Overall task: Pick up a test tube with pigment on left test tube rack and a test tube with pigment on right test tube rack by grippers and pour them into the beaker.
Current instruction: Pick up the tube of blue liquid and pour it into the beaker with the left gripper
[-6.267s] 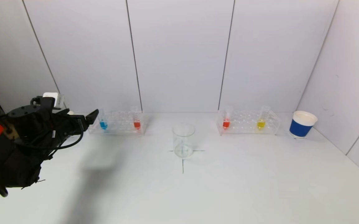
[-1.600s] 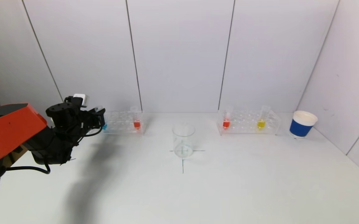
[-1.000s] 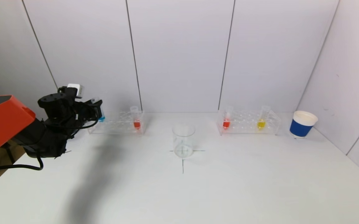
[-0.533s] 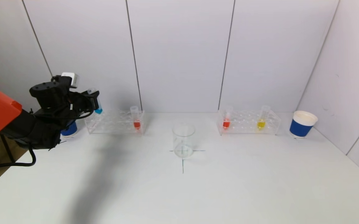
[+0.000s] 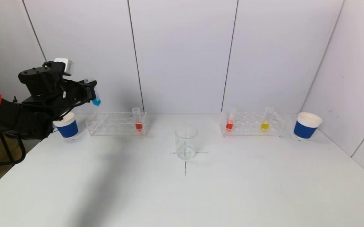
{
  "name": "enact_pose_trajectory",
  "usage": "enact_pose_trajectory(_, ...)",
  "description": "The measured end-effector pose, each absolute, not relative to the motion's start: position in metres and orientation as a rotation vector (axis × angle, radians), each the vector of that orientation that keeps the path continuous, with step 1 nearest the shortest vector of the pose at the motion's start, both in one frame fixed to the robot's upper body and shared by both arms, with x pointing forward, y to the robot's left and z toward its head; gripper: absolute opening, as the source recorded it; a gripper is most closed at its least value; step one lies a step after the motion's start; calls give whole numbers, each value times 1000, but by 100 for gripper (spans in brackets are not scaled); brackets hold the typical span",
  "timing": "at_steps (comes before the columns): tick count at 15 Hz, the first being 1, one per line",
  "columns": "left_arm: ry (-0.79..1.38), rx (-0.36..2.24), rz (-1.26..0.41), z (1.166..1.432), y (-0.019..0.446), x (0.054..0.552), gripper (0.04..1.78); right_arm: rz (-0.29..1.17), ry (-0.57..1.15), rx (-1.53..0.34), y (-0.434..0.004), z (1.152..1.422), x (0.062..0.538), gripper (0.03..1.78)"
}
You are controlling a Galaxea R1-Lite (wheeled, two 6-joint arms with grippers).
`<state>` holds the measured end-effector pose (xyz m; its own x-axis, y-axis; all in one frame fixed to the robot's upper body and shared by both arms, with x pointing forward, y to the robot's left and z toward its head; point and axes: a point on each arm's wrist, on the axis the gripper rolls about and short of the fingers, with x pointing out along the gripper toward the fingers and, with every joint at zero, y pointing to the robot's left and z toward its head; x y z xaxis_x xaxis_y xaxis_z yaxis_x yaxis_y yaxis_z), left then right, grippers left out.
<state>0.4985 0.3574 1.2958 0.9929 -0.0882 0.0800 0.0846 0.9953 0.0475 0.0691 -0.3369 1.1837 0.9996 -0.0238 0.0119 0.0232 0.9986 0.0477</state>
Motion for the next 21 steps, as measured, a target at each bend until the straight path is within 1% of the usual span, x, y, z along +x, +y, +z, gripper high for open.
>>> enact_pose_trajectory(4, -92, 45, -124, 1320, 343, 495, 44, -23, -13, 48, -337, 1184, 69, 177)
enact_pose_trajectory(7, -79, 49, -191, 1337, 319, 493, 44, -23, -13, 47, -337, 1184, 69, 177)
enact_pose_trajectory(10, -88, 85, -283, 1347, 292, 493, 44, -24, -12, 48, -337, 1184, 69, 177)
enact_pose_trajectory(14, -87, 125, -463, 1344, 257, 493, 44, -23, -12, 47, -337, 1184, 69, 177)
enact_pose_trajectory(18, -87, 166, -596, 1341, 225, 491, 44, -23, -12, 48, -337, 1184, 69, 177)
enact_pose_trajectory(21, -113, 245, -698, 1337, 211, 494, 44, -24, -12, 48, -337, 1184, 69, 177)
